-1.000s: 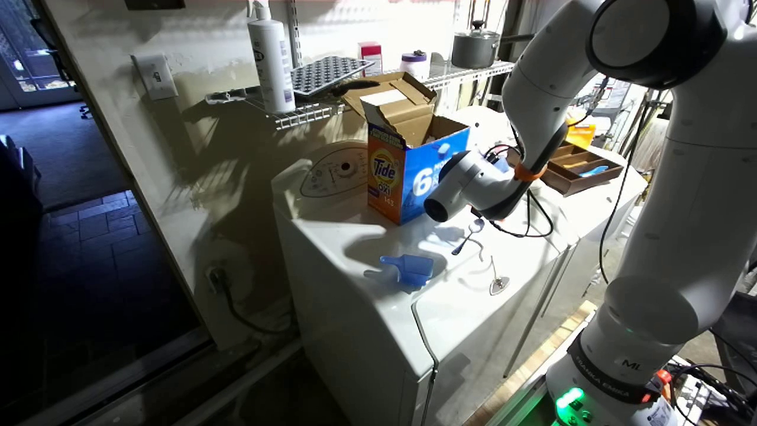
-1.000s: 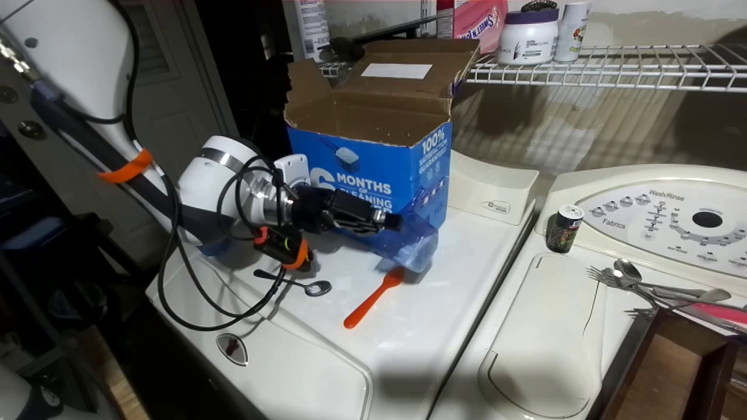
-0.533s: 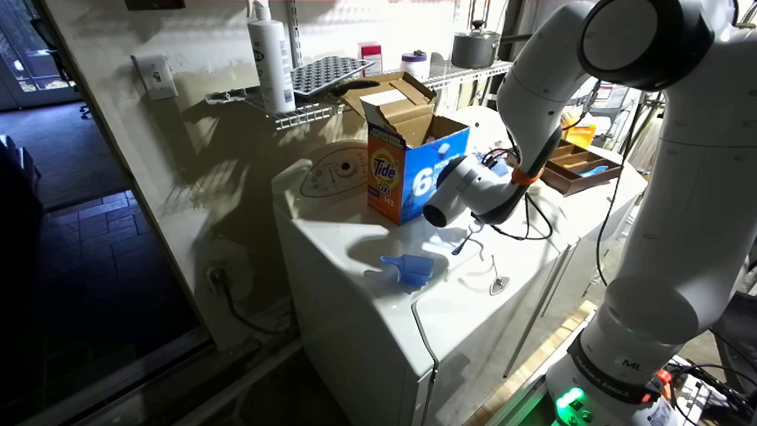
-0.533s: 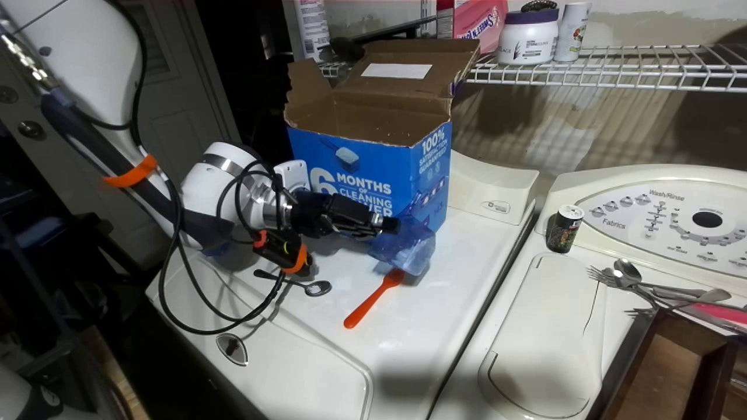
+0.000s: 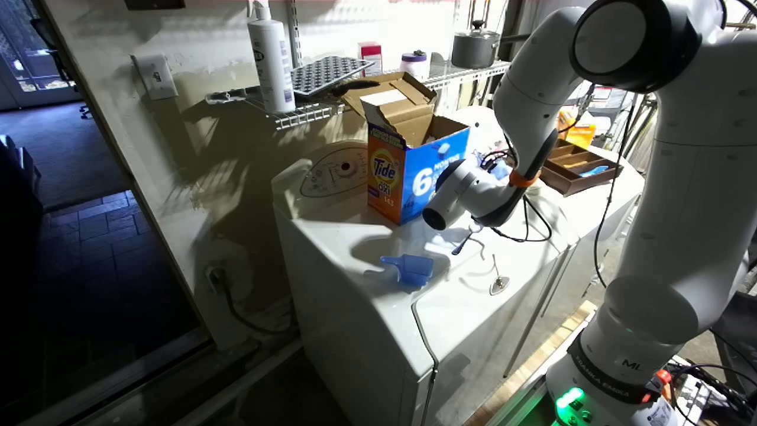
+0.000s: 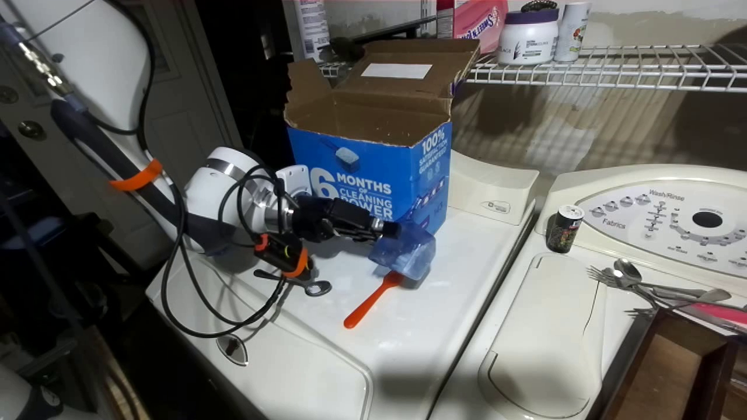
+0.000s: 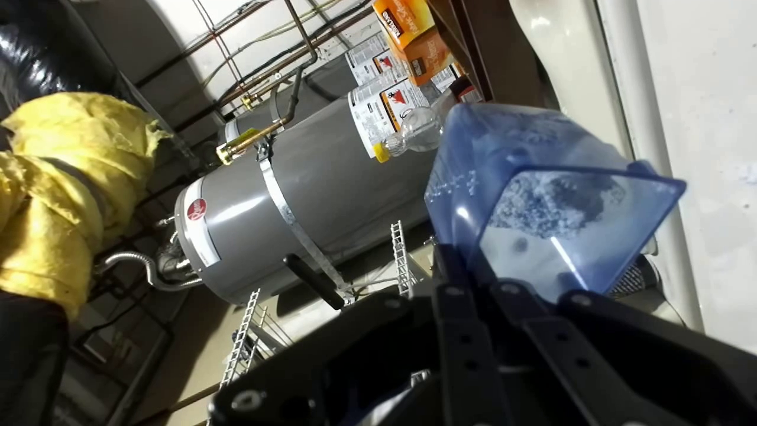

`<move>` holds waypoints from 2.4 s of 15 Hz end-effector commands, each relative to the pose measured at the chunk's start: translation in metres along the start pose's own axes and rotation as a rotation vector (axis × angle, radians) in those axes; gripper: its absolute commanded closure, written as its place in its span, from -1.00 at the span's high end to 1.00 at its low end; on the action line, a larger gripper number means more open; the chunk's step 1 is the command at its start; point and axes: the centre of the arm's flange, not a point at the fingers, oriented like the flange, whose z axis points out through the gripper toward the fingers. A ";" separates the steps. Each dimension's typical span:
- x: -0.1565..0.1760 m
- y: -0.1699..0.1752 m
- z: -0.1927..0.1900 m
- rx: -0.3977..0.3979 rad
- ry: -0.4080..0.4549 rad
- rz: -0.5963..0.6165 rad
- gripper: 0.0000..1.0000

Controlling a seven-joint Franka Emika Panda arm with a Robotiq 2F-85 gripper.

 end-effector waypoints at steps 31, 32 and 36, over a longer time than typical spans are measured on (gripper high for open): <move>0.008 -0.026 -0.006 -0.060 0.016 -0.019 -0.98; 0.007 -0.026 -0.007 -0.062 0.019 -0.019 -0.98; 0.006 -0.028 -0.009 -0.063 0.025 -0.022 -0.98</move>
